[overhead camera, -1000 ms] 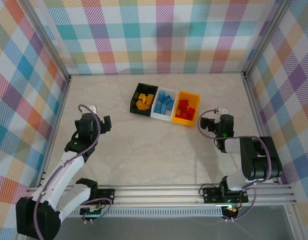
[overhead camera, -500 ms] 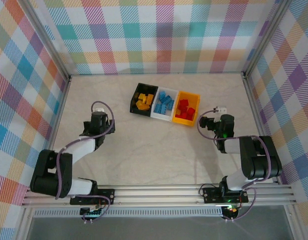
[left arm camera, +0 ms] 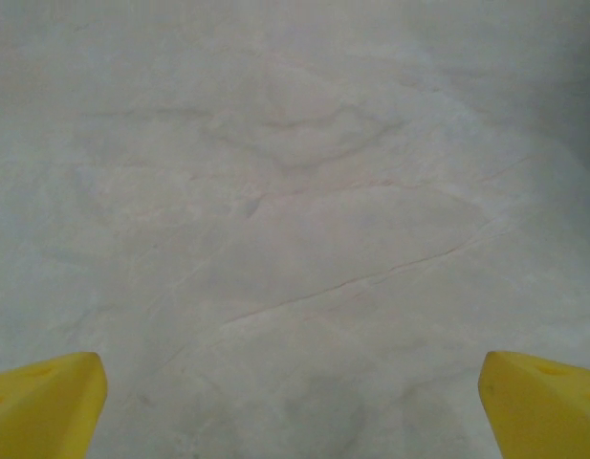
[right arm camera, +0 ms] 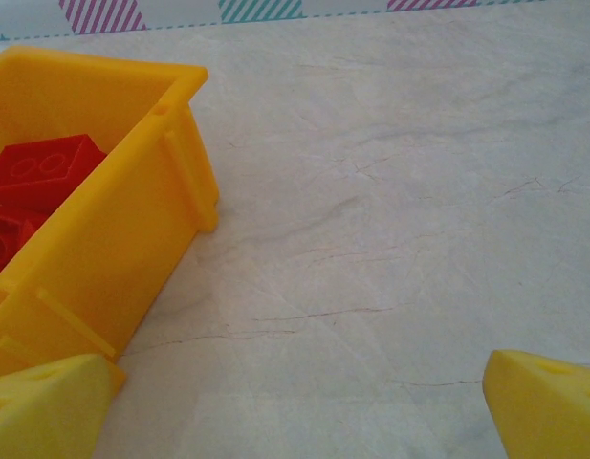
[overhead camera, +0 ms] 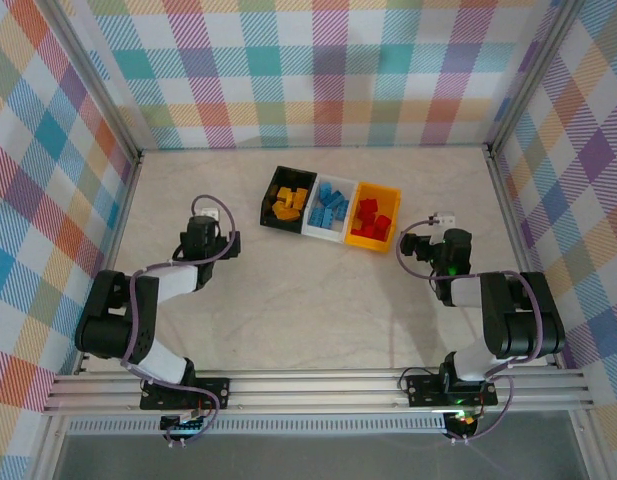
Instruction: Sort the legos into containers by color
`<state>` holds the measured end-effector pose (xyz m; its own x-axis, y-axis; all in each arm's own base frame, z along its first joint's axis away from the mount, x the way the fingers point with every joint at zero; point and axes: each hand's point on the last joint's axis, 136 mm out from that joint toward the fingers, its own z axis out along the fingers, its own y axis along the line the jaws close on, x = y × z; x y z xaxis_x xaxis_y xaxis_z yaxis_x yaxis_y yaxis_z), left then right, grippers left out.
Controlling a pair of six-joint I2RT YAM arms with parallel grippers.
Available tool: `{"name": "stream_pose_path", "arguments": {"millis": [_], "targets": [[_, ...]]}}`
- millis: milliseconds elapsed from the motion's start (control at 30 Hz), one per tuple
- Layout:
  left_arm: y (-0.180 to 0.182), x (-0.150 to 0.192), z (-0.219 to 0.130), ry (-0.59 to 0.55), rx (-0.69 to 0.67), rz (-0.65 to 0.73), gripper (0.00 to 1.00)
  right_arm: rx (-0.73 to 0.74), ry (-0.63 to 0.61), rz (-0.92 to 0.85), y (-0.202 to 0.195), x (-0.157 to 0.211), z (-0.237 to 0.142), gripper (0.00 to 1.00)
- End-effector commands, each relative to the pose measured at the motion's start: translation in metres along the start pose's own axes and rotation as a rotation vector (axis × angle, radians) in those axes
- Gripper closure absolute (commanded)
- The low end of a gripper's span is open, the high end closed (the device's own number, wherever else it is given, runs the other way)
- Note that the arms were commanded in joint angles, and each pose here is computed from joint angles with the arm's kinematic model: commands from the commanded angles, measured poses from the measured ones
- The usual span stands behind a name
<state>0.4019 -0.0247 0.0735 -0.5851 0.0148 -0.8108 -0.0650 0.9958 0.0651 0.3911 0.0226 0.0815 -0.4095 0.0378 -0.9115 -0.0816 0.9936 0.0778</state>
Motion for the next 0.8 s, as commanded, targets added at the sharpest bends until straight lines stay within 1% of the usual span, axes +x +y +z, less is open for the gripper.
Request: {"name": "stream_pose_path", "arguments": {"millis": [0,167,333,400,467,500,533,633,767], "targets": [[-0.005,-0.018,-0.002,-0.101,0.075,0.006,0.00,-0.021,-0.035,-0.005,0.001,-0.012,0.002,0.00],[-0.002,-0.010,-0.015,-0.190,0.105,-0.021,0.00,-0.023,-0.033,-0.005,0.002,-0.012,0.002,0.00],[-0.006,-0.007,-0.021,-0.238,0.145,-0.014,0.00,-0.024,-0.032,-0.005,0.001,-0.012,0.002,0.00],[-0.003,-0.004,-0.019,-0.241,0.128,-0.022,0.00,-0.023,-0.032,-0.004,0.001,-0.012,0.002,0.00],[0.011,-0.004,-0.009,-0.234,0.042,-0.067,0.00,-0.023,-0.033,-0.003,0.001,-0.012,0.002,0.00],[0.015,-0.002,-0.006,-0.206,0.023,-0.088,0.00,-0.023,-0.034,-0.005,0.001,-0.012,0.002,0.00],[0.019,-0.002,-0.005,-0.206,0.034,-0.108,0.00,-0.024,-0.034,-0.005,0.002,-0.012,0.002,0.00],[0.019,-0.002,-0.005,-0.202,0.033,-0.107,0.00,-0.033,-0.039,-0.010,0.003,-0.012,0.001,0.00],[0.019,-0.002,-0.005,-0.203,0.031,-0.108,0.00,-0.113,-0.073,-0.053,0.018,-0.009,-0.008,0.00]]}}
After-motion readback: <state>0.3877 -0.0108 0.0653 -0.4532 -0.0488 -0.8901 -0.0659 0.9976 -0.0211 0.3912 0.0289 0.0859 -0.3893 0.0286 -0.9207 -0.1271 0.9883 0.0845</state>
